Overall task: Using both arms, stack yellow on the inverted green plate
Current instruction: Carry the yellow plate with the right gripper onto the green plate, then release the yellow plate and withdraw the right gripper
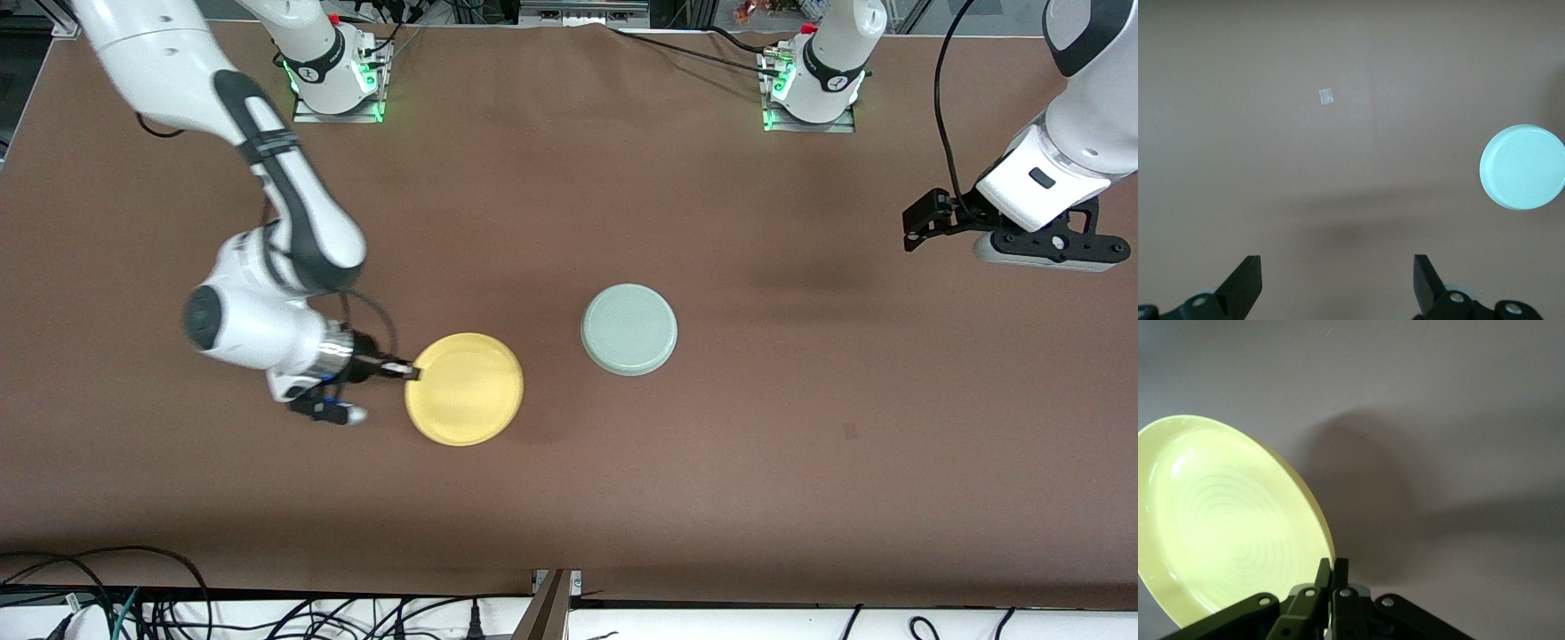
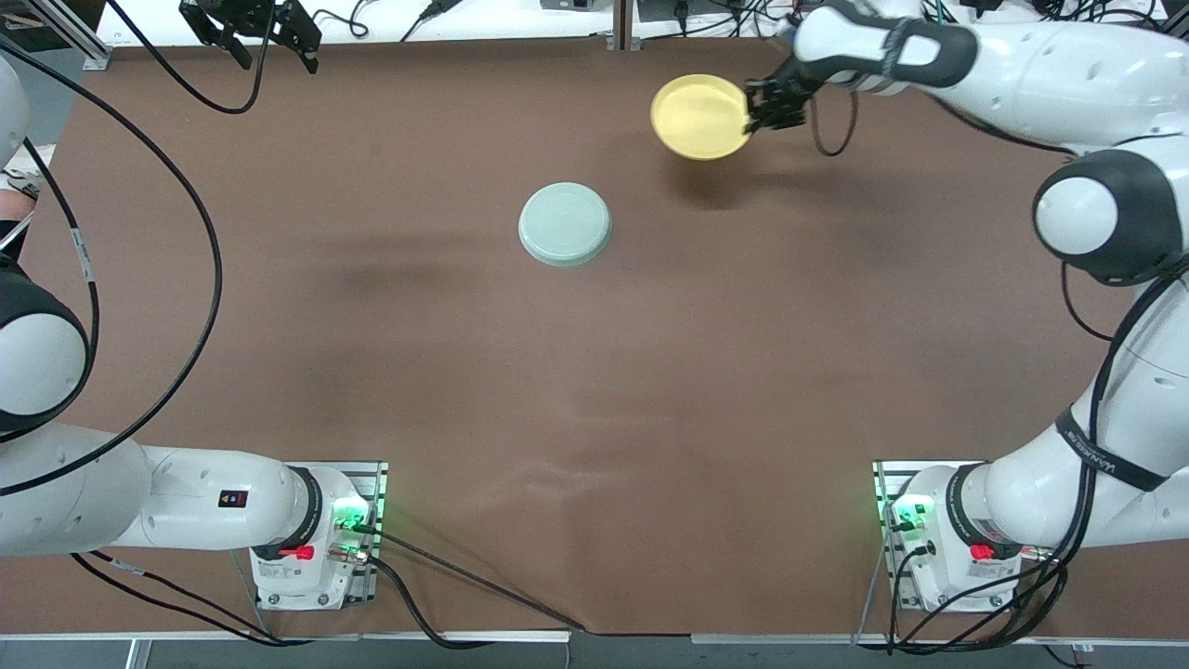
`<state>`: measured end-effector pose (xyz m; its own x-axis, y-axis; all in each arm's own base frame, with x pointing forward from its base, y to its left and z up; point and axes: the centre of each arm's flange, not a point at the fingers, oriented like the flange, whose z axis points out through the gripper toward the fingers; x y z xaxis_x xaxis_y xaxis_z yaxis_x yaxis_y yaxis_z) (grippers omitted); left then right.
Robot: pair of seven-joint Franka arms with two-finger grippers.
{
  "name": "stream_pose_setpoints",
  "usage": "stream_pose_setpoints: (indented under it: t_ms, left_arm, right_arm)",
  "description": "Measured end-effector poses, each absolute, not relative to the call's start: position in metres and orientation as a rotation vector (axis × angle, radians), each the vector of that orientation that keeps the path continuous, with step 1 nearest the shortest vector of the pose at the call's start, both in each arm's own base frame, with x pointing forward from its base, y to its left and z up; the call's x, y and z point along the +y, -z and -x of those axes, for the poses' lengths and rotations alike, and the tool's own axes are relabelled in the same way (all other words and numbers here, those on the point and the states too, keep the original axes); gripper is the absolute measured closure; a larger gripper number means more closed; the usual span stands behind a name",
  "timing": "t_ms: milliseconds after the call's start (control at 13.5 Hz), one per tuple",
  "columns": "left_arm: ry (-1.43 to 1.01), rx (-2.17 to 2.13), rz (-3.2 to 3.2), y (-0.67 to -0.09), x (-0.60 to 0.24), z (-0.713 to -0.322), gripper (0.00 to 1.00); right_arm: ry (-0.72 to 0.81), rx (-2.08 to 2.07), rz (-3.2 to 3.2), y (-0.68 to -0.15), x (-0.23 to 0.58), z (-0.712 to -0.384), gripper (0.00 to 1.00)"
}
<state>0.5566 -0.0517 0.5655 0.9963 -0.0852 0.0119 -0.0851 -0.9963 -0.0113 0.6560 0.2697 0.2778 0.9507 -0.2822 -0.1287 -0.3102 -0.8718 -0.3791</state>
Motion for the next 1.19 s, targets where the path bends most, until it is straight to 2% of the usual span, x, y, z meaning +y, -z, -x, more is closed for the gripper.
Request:
stream_pose_setpoints:
  t_ms: [223,520,1188]
  left_arm:
    - [0.029,0.134,3.128,-0.568,-0.052,-0.557,0.0]
    - [0.032,0.137,3.127,-0.571,-0.052,-0.557,0.0]
    - [0.025,0.139,3.127,-0.57,-0.052,-0.557,0.0]
  right_arm:
    - [-0.087,0.538,2.657,-0.263,0.374,-0.614,0.98]
    - [-0.125,0.606,2.634,-0.241,0.452,-0.57,0.98]
    - [-0.133,0.543,2.681,-0.212,0.49,-0.536,0.98]
